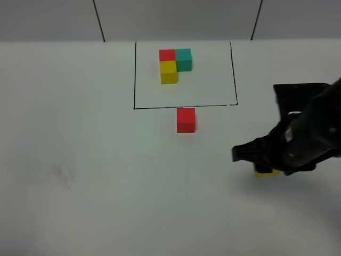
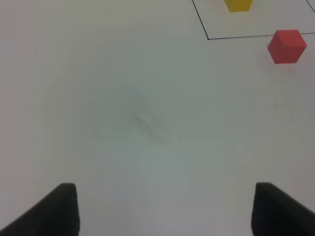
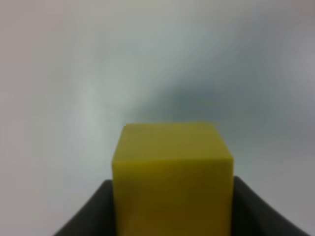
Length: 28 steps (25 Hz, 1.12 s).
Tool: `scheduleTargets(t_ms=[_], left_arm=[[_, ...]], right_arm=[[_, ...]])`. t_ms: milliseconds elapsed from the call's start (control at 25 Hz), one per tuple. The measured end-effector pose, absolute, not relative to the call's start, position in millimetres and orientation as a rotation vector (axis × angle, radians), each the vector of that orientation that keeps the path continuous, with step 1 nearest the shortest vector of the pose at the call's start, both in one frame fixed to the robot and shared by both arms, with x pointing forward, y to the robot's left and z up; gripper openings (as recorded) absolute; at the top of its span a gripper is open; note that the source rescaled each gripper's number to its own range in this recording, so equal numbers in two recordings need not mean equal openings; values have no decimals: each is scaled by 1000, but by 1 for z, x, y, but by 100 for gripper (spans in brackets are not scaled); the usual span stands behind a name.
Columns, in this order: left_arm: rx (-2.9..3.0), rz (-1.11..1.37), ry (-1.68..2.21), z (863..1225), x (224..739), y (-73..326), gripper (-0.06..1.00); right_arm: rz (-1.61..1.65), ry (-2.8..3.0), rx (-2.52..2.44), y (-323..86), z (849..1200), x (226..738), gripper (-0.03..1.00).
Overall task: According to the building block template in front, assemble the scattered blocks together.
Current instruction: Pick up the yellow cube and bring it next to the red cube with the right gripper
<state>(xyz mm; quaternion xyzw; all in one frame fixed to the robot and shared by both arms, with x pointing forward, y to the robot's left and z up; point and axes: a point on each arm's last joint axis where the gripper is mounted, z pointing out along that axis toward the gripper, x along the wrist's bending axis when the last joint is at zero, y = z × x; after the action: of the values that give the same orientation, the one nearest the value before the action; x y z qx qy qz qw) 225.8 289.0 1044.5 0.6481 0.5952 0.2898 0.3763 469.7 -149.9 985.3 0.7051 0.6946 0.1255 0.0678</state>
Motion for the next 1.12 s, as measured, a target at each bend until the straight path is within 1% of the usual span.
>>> scheduleTargets(t_ms=[280,440,720,1120], left_arm=[[1658,741,1523,1045,226,289,69],[1658,741,1523,1045,226,289,69],[1658,741,1523,1045,226,289,69],[1658,741,1523,1045,226,289,69]], right_arm=[[349,2103,2139,-83,958,508,1],[348,2096,2152,-57,939,532,1],[358,2092,2149,-37,921,556,1],[395,2047,2186,-31,906,563,1]])
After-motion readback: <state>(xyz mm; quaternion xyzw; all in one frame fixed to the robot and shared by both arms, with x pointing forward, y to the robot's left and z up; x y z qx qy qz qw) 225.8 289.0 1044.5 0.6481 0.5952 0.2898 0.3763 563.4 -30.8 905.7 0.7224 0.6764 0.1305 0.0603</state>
